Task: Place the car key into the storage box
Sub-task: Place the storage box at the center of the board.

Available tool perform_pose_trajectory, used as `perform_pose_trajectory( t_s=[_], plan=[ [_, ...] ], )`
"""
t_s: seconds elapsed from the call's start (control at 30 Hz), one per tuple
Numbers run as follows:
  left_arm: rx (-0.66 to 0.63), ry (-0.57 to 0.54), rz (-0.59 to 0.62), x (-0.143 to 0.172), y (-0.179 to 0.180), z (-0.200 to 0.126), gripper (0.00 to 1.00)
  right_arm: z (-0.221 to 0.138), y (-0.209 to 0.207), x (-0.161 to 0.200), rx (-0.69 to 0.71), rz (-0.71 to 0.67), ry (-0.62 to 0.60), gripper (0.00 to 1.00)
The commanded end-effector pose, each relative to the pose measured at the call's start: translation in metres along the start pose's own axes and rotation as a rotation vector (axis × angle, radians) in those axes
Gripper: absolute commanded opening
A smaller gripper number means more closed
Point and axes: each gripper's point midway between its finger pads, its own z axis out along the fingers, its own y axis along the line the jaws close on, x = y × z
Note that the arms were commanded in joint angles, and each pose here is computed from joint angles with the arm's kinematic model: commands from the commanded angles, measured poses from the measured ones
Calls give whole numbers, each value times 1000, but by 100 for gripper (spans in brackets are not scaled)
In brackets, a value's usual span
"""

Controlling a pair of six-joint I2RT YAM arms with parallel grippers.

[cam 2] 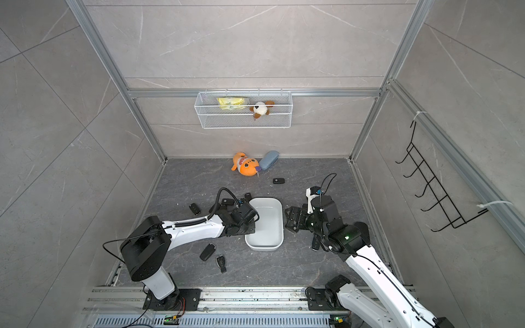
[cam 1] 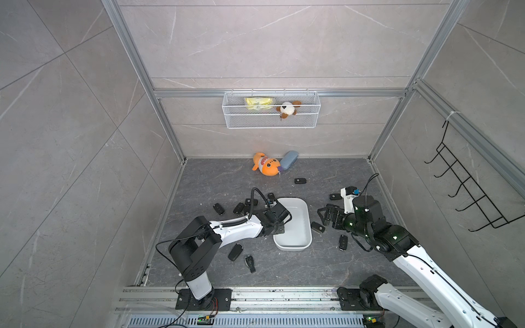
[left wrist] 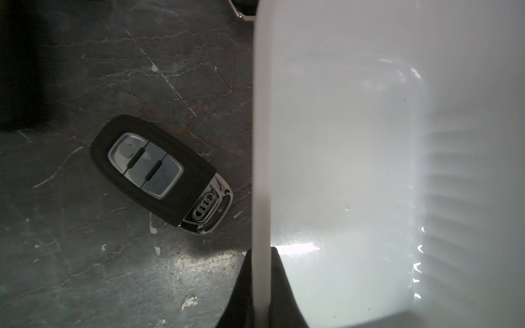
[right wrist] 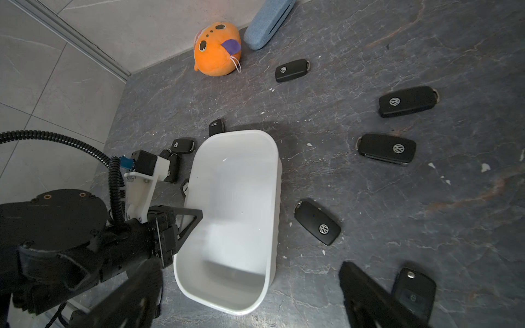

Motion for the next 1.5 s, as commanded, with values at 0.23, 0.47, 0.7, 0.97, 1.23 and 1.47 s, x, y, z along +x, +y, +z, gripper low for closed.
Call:
perform_pose_trajectory(
  t_s=[0.23,0.47,0.7,0.97,1.23,1.47],
  plan=[
    [-107,-22,-25,-9,40,4,0,8,0,0,15,-7,18,100],
    [-74,-17,7,-12,34,2,17,12,4,0,3,-3,35,100],
    [-39,-28,29,-23,21,-9,43,12,11,-11,-42,5,-29,100],
    [10,-68,34,-49,12,-37,71,22,10,-17,14,-15,18,99],
    [119,-111,31,-81,3,-81,100,43,-4,-20,128,5,53,100],
    [157,-185,20,-103,2,-114,100,72,-32,-9,290,63,104,100]
  ],
)
